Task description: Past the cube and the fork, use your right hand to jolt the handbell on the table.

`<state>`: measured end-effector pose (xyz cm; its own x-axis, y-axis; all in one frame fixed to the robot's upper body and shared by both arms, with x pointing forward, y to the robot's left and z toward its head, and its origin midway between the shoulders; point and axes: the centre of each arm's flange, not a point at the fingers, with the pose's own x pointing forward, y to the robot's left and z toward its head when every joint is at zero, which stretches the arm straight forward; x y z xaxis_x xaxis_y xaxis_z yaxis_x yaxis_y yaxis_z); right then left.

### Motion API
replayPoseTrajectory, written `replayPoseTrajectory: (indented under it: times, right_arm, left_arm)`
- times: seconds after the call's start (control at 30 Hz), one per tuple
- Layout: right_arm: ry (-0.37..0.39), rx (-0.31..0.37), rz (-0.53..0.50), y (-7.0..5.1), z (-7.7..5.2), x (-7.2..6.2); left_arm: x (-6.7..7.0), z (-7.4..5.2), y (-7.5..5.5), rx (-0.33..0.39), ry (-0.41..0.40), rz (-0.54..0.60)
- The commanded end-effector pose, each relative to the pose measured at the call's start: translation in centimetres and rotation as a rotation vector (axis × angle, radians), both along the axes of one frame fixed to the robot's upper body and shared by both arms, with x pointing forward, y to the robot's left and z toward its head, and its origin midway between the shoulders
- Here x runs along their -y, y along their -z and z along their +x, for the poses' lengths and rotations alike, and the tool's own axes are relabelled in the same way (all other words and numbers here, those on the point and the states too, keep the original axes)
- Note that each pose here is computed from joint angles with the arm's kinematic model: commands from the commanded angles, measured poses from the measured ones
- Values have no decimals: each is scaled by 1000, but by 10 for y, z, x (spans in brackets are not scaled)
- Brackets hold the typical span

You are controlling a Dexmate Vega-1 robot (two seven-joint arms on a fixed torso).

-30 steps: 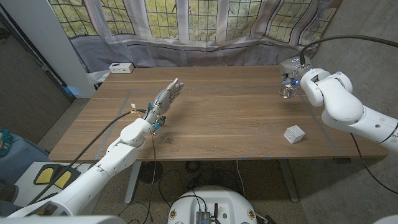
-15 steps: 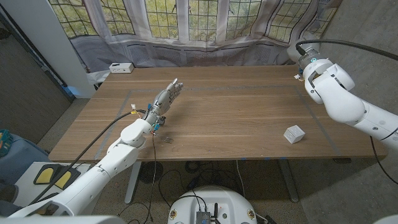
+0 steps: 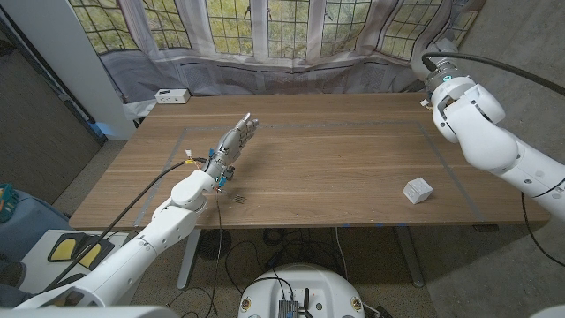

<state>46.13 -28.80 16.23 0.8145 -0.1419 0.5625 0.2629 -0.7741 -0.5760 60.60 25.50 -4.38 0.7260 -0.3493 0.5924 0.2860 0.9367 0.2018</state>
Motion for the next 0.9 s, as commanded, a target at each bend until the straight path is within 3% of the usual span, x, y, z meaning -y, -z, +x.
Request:
replayPoseTrajectory:
  times: [0.03,0.3,0.63,0.77,0.9]
  right_arm:
    - [-346,-174,316,7,8,-13]
    - [-602,-199,479,11,16,-32]
    - [-913,-281,641,24,26,-74]
    - [-1071,-299,689,21,22,-91]
    - [-1294,-306,782,16,16,-102]
  left_arm:
    - [-2,-3,-5,14,-11,1]
    - [-6,-10,-12,42,-24,2]
    - [-14,-14,-14,48,-42,-6]
    - [-15,-15,-14,48,-44,-7]
    - [-15,-14,-13,44,-40,-6]
